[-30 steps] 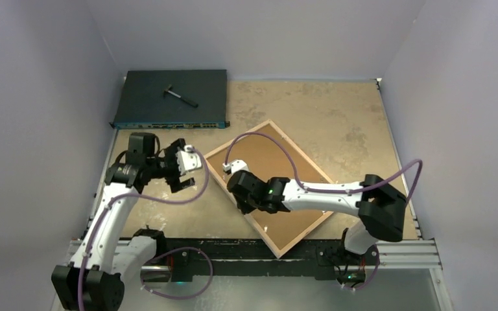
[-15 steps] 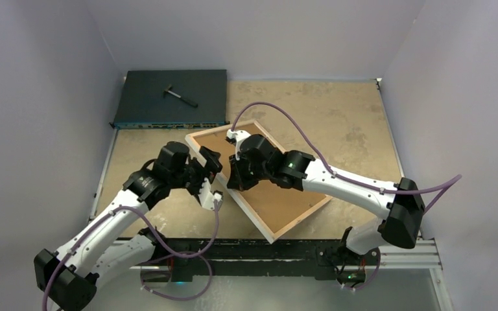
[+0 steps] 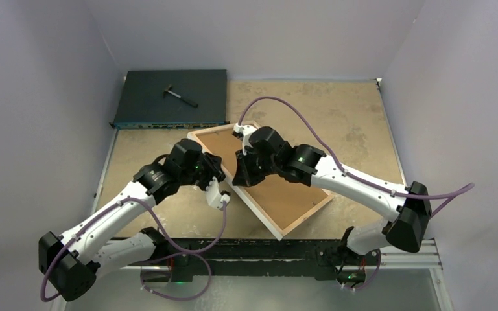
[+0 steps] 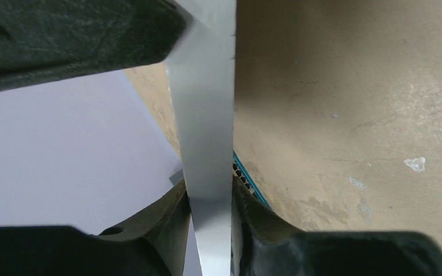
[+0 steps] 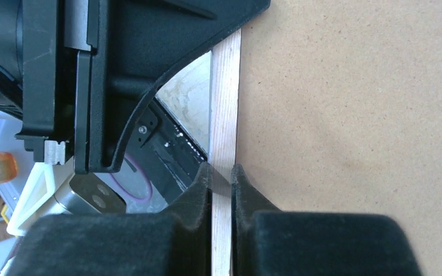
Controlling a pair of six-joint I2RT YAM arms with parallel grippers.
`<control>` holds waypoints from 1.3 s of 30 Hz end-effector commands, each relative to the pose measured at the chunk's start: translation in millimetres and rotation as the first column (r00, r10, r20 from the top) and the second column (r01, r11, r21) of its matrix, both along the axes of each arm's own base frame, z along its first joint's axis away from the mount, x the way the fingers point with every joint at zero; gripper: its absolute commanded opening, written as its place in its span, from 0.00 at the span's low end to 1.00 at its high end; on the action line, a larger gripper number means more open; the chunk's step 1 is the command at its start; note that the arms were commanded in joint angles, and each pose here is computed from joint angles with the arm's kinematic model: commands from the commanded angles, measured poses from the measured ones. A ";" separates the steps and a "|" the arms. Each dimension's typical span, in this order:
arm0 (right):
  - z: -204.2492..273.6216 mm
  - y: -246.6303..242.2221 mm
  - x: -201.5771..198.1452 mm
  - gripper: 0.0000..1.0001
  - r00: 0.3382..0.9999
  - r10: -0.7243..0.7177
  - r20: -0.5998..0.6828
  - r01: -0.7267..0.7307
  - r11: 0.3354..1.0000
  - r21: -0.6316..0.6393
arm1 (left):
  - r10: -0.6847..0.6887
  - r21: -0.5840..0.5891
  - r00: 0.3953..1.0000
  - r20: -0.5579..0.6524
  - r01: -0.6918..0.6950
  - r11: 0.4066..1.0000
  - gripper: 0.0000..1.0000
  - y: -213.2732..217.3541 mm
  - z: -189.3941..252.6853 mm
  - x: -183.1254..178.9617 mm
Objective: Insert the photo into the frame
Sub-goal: Turn over the photo frame at the center of the board.
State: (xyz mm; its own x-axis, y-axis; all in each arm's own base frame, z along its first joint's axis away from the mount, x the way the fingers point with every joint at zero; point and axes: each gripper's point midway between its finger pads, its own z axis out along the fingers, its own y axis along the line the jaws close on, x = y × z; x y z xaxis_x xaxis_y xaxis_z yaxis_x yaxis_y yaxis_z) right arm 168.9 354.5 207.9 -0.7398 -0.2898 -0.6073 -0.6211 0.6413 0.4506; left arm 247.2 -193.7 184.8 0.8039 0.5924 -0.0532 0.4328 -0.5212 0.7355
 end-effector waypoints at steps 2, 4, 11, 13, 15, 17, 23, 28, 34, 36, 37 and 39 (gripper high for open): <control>64.7 4.9 6.1 0.36 0.993 0.024 0.120 -0.039 0.991 0.126 | -0.032 -0.069 0.998 0.049 0.035 0.997 0.04 -14.2 34.4 -2.0; 73.2 -2.1 9.1 0.55 0.987 0.017 0.163 -0.035 0.993 0.110 | -0.027 -0.091 0.999 0.032 0.030 0.995 0.02 -15.7 41.4 -4.9; 110.5 -31.7 5.4 0.85 0.941 0.104 0.323 -0.107 0.994 -0.010 | 0.048 -0.193 0.982 -0.182 -0.083 0.978 0.00 -17.7 67.7 -25.3; 116.4 -38.4 2.7 0.86 0.929 0.116 0.351 -0.116 0.993 -0.019 | 0.061 -0.204 0.971 -0.231 -0.110 0.973 0.00 -16.6 75.3 -31.5; 118.4 -42.9 -2.5 0.87 0.918 0.148 0.367 -0.146 0.989 -0.033 | 0.076 -0.209 0.958 -0.275 -0.137 0.968 0.00 -14.0 78.4 -38.1; 115.2 -47.0 -10.9 0.86 0.902 0.201 0.382 -0.194 0.979 -0.056 | 0.083 -0.205 0.946 -0.312 -0.153 0.967 0.00 -10.6 80.1 -45.6; 99.1 -59.6 -23.1 0.83 0.872 0.312 0.378 -0.267 0.949 -0.168 | 0.096 -0.218 0.937 -0.336 -0.177 0.960 0.00 -2.8 83.9 -56.7; 74.0 -61.8 -26.8 0.81 0.832 0.397 0.388 -0.303 0.910 -0.282 | 0.108 -0.236 0.933 -0.343 -0.197 0.952 0.00 -2.4 92.0 -57.3; 53.4 -62.6 -26.7 0.79 0.794 0.447 0.413 -0.309 0.880 -0.360 | 0.117 -0.265 0.929 -0.352 -0.219 0.939 0.00 -4.6 101.2 -55.8; 50.6 -62.5 -21.2 0.78 0.785 0.437 0.438 -0.283 0.883 -0.374 | 0.117 -0.282 0.931 -0.347 -0.222 0.933 0.00 -5.6 105.3 -54.8; 48.6 -63.4 -15.8 0.76 0.785 0.422 0.453 -0.256 0.887 -0.384 | 0.118 -0.293 0.931 -0.344 -0.226 0.929 0.00 -6.2 107.8 -54.1; 47.4 -61.1 -6.4 0.74 0.782 0.396 0.482 -0.211 0.895 -0.393 | 0.118 -0.322 0.938 -0.326 -0.228 0.919 0.00 -7.1 115.3 -52.1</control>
State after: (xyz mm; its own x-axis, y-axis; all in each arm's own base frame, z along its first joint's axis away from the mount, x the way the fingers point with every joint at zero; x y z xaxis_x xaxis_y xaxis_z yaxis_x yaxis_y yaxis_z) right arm 139.4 291.6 248.0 -0.2163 -0.6931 -0.6876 -0.9235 0.3738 -0.0862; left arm 197.4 -189.0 259.4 0.6086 0.6789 -0.4108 0.7277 -0.2710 0.6301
